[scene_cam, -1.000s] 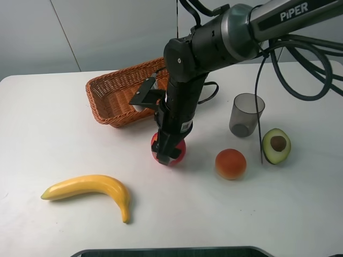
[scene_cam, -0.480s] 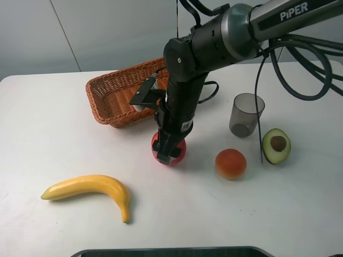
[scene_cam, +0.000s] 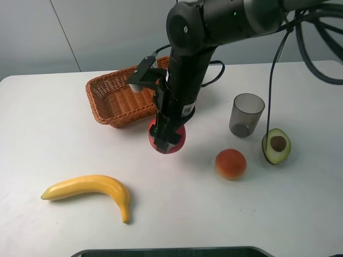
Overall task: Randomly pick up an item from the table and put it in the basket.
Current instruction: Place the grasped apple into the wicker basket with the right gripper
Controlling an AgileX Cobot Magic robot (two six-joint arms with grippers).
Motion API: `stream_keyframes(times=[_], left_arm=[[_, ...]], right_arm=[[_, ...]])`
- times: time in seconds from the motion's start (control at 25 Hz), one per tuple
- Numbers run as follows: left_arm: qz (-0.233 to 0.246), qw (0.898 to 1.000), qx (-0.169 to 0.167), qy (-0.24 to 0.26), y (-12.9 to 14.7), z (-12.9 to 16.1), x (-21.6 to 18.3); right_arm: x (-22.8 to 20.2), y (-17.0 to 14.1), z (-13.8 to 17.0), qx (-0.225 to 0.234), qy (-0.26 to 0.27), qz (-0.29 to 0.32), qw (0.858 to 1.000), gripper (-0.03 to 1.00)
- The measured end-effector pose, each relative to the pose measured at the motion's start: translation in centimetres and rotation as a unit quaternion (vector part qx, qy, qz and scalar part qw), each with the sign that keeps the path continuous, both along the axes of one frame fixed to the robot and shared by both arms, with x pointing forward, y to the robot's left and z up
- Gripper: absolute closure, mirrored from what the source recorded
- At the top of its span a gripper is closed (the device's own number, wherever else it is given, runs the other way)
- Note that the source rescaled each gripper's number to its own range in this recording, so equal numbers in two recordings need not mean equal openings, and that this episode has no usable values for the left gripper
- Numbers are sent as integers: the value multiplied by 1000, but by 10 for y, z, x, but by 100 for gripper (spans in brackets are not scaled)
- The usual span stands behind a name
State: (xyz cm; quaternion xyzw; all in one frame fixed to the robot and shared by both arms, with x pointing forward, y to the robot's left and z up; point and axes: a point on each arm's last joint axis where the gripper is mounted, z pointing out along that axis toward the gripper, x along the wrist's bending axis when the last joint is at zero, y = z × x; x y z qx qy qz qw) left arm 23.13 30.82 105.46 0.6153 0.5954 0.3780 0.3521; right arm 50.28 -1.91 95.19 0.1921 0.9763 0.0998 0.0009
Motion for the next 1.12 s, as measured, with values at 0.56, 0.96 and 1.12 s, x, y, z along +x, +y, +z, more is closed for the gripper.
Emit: stream_keyframes(times=[0.56,0.96,1.12], left_arm=[[-1,1000,2,0,0,0,0],[-1,1000,1,0,0,0,0],[-1,1000,1,0,0,0,0]], right_arm=[[62,18,77,162,-151,-134,966,95],[97,30,18,186,-197,-158,950,95],[105,31,-4,185,-197,-166,948,95]])
